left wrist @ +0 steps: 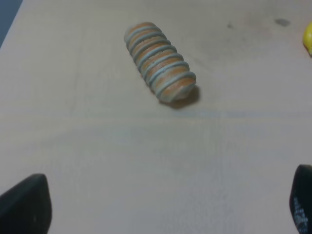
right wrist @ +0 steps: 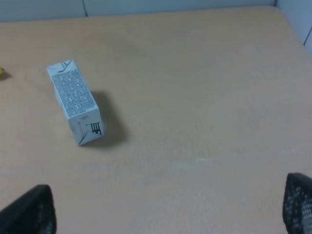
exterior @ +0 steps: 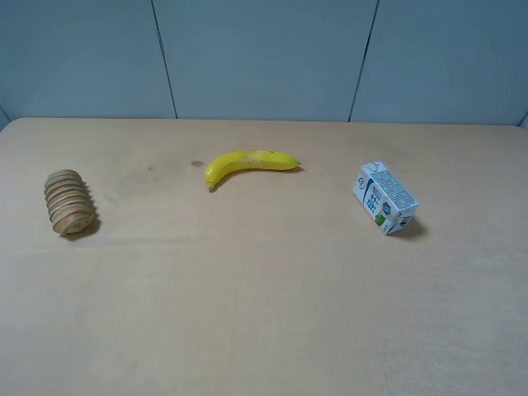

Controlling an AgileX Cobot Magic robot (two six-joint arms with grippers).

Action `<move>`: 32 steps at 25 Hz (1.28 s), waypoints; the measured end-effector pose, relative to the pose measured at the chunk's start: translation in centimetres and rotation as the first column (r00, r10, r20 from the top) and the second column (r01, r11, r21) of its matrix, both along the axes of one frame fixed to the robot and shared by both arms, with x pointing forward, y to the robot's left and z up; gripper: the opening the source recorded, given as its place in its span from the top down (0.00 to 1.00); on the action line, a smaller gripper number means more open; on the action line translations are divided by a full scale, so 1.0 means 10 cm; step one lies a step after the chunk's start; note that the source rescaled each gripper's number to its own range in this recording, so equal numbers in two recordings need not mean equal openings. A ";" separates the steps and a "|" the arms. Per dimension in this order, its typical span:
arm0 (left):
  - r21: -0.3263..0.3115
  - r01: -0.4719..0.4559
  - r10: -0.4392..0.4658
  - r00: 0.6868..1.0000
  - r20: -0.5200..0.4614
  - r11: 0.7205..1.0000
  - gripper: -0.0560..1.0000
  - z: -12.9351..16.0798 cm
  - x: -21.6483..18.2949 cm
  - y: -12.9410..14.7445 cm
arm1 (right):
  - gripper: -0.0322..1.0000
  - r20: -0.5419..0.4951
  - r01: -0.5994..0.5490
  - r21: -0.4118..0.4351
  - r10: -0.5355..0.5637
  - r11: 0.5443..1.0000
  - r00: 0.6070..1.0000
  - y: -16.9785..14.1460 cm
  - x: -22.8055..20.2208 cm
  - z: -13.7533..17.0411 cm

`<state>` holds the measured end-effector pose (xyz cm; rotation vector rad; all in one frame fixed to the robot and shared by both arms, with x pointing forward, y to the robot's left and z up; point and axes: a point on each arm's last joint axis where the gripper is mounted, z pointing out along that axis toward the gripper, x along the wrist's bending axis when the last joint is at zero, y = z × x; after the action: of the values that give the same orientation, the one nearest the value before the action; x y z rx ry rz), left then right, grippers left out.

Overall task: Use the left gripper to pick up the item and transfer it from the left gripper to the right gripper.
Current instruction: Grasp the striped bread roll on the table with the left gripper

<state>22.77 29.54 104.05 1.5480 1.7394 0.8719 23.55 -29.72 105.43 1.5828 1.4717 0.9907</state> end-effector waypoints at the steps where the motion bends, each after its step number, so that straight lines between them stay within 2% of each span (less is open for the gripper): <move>1: 0.000 0.000 0.000 1.000 0.000 1.000 0.02 0.00 0.00 0.00 | 0.00 0.000 0.000 0.000 0.000 1.000 1.000 0.00 0.00 0.00; 26: 0.000 0.001 -0.001 1.000 0.004 1.000 0.02 0.01 0.00 0.00 | 0.00 0.000 0.000 0.000 0.000 1.000 1.000 0.00 0.00 0.00; 32: 0.007 0.000 0.000 0.999 0.042 1.000 0.02 0.24 -0.04 -0.01 | 0.00 0.000 0.000 0.001 0.000 1.000 1.000 0.00 0.00 0.00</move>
<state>22.32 29.49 106.43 1.5233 1.7088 0.9046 23.55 -29.71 105.43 1.5829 1.4719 0.9915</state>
